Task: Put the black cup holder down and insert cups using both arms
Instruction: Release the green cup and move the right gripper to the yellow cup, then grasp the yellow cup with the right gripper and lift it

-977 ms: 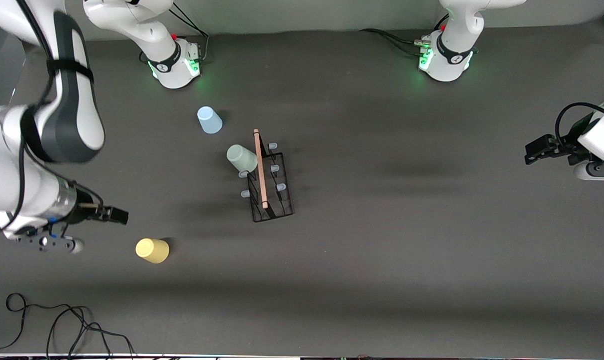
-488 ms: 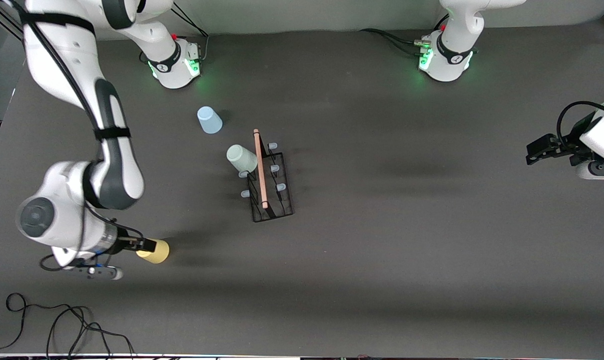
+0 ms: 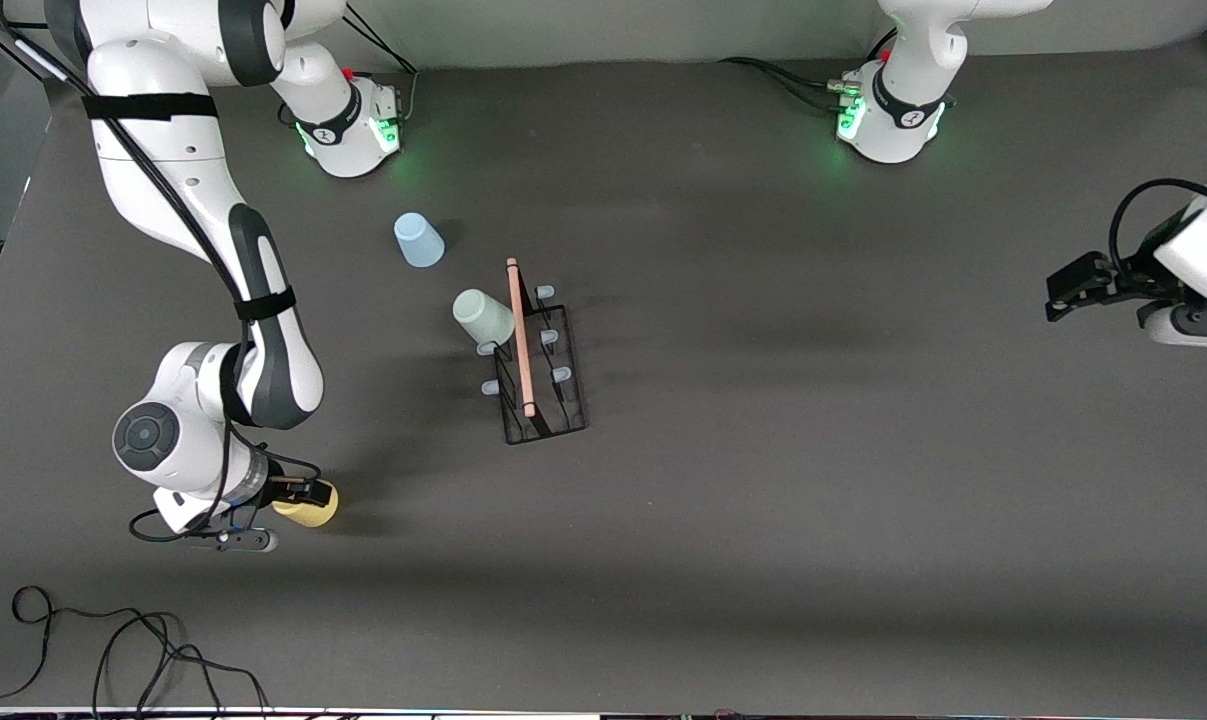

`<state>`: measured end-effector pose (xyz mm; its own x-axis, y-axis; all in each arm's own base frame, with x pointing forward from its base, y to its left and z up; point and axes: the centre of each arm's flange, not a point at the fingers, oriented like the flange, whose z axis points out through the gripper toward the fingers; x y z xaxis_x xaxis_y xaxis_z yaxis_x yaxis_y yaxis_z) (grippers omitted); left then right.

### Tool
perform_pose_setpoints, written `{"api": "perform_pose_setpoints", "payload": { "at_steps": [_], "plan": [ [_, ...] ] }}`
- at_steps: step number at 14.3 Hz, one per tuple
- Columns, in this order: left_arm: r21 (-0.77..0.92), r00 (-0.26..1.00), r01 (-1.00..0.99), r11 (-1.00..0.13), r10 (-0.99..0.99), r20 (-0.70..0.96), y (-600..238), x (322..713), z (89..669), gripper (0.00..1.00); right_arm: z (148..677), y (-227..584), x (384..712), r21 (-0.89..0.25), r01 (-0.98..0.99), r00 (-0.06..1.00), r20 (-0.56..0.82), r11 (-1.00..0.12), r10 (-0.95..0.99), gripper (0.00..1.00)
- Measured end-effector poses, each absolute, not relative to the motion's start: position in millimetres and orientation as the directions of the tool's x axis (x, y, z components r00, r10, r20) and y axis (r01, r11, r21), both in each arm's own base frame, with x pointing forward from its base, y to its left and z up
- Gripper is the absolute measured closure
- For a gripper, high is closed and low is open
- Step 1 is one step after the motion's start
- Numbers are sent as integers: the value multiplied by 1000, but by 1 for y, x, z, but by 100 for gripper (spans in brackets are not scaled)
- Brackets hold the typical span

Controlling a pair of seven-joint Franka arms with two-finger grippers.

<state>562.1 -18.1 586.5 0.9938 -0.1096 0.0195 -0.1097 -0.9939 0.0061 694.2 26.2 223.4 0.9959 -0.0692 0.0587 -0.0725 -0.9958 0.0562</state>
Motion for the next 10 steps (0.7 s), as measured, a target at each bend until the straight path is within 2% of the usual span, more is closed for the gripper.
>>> {"api": "perform_pose_setpoints", "payload": {
  "at_steps": [1, 2, 4, 7, 10],
  "plan": [
    [6, 993, -115, -993, -115, 16, -21, 561, 593, 0, 224, 26, 694, 53, -62, 997, 59, -997, -59, 7],
    [7, 993, -117, -993, -117, 11, -22, 560, 597, 0, 226, 27, 695, 49, -52, 997, 62, -997, -49, 12],
    [7, 993, -117, -993, -117, 7, -22, 559, 600, 0, 239, 28, 699, 41, -46, 997, 68, -998, -43, 32],
    [7, 993, -115, -993, -115, 5, -21, 559, 599, 0, 310, 35, 701, 0, -36, 999, 13, -999, -36, 34],
    [7, 993, -114, -993, -114, 5, -20, 559, 599, 0, 422, 33, 684, -19, -16, 998, -57, -1000, -15, 34]
  ]
}}
